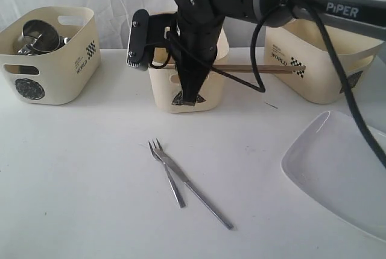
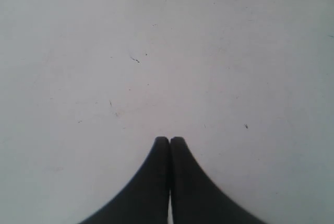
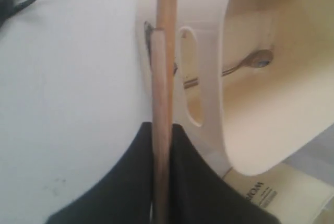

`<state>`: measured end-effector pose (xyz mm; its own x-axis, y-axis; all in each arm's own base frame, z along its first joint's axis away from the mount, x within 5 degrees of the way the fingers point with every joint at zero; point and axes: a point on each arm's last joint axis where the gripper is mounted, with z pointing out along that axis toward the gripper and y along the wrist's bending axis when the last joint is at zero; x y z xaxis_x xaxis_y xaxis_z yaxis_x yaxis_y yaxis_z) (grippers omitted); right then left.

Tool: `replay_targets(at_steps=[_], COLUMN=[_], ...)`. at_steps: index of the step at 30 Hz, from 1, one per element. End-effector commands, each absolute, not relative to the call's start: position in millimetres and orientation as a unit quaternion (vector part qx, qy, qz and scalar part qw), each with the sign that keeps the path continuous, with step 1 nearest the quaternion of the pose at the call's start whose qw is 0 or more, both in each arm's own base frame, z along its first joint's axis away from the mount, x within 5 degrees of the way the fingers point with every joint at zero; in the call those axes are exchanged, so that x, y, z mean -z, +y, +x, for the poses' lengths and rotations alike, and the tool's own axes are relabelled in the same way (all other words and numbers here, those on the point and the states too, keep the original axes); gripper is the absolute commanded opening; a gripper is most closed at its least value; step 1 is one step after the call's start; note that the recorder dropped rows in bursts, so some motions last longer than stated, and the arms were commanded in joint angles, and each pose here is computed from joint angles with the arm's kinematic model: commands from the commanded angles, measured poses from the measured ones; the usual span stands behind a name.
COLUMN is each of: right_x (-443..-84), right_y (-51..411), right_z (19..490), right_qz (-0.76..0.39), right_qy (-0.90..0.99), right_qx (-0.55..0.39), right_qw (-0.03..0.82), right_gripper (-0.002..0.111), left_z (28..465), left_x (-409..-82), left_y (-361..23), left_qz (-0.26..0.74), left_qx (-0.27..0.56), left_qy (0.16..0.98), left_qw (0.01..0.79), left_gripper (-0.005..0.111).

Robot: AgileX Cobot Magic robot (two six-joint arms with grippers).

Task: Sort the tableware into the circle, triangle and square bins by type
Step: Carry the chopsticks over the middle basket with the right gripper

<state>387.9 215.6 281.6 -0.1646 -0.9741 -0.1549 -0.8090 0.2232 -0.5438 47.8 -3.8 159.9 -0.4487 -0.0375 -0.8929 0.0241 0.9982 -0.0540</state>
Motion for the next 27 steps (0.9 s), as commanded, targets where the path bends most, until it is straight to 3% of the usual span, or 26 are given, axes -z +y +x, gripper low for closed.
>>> replay_targets(at_steps=[1,3,11,27], right_x=[-306,-317,-324,-255], right_y=[224,232,222,222], right_z=[402,408,437,476], right_qz=[-0.598,-0.594,-0.556,-0.521], right_qy=[0.683,0.641,0.575,0.577], right_qx=[0.194,0.196,0.204,0.161], right_qw=[0.372,0.445,0.564,0.608], right_gripper=[0.000,0.000,0.000,0.000], left_z=[46,46,46,46], left_x=[-155,-155,-155,-155], left_y=[-5,-5,-5,-5], left_qz=[-0.003,-0.003,-0.003,-0.003], left_qx=[0.035,0.035,0.035,0.035], left_qy=[0.859,0.859,0.859,0.859], left_qw=[0.511,0.511,0.511,0.511], left_gripper=[0.001,0.001,0.001,0.001])
